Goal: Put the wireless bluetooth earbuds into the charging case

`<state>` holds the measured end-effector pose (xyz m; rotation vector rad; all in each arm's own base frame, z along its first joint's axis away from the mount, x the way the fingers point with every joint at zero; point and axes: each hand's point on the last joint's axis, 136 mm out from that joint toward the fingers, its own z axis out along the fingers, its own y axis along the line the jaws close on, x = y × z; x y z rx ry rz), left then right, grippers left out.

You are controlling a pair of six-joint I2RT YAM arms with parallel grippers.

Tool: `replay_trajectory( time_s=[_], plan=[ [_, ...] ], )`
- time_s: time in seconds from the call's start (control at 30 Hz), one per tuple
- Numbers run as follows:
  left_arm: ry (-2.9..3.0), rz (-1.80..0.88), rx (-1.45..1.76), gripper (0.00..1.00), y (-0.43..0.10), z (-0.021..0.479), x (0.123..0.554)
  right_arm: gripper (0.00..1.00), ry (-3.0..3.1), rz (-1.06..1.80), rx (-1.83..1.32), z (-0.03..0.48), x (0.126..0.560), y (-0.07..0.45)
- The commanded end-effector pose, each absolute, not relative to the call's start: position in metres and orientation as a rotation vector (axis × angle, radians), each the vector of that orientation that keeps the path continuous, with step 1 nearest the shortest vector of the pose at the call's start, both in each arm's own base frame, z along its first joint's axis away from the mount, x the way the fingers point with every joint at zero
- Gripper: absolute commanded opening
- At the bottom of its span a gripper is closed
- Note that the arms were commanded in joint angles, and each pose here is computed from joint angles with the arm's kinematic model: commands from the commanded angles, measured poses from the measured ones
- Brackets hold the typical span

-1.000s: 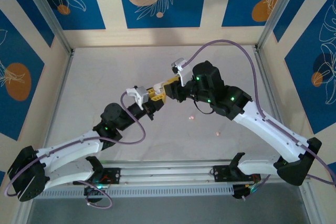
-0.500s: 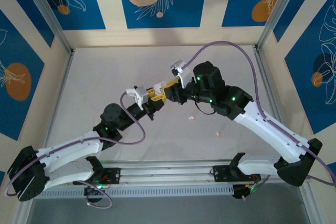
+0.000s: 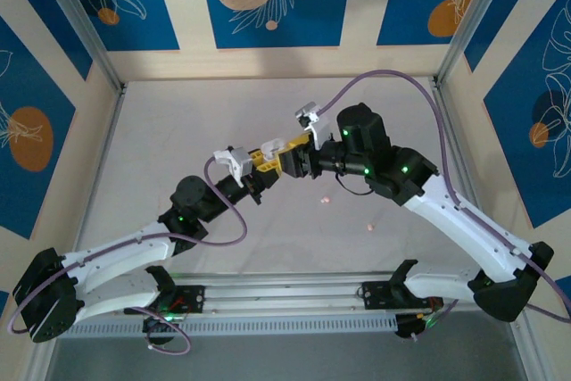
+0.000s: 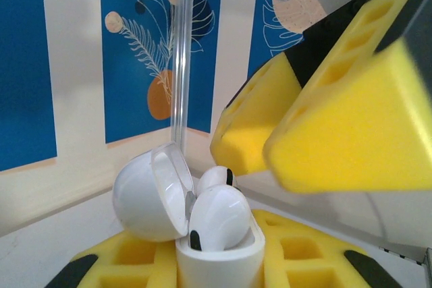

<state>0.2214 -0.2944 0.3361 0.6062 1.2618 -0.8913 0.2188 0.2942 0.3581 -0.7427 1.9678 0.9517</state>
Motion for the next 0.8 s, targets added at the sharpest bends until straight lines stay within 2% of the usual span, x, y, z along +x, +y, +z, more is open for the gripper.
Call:
replay_trajectory(
  time_s=[0.0, 0.2, 0.4, 0.47, 0.77],
  plan=[
    [1.175, -0.917, 0.622, 0.22, -0.296, 0.357, 0.213, 0.51, 1.929, 1.028, -0.725, 0.374, 0.211, 0.292],
    [1.164, -0.934, 0.649, 0.22, -0.301, 0.355, 0.210, 0.54, 1.915, 1.045, -0.681, 0.381, 0.213, 0.285],
    [1.143, -0.945, 0.664, 0.21, -0.302, 0.356, 0.206, 0.46, 1.942, 1.019, -0.617, 0.378, 0.220, 0.276],
    [1.133, -0.949, 0.687, 0.22, -0.304, 0.355, 0.203, 0.46, 1.939, 1.010, -0.571, 0.380, 0.225, 0.270],
    [1.098, -0.985, 0.841, 0.23, -0.318, 0.346, 0.185, 0.53, 2.113, 1.136, -0.297, 0.368, 0.254, 0.240]
  ],
)
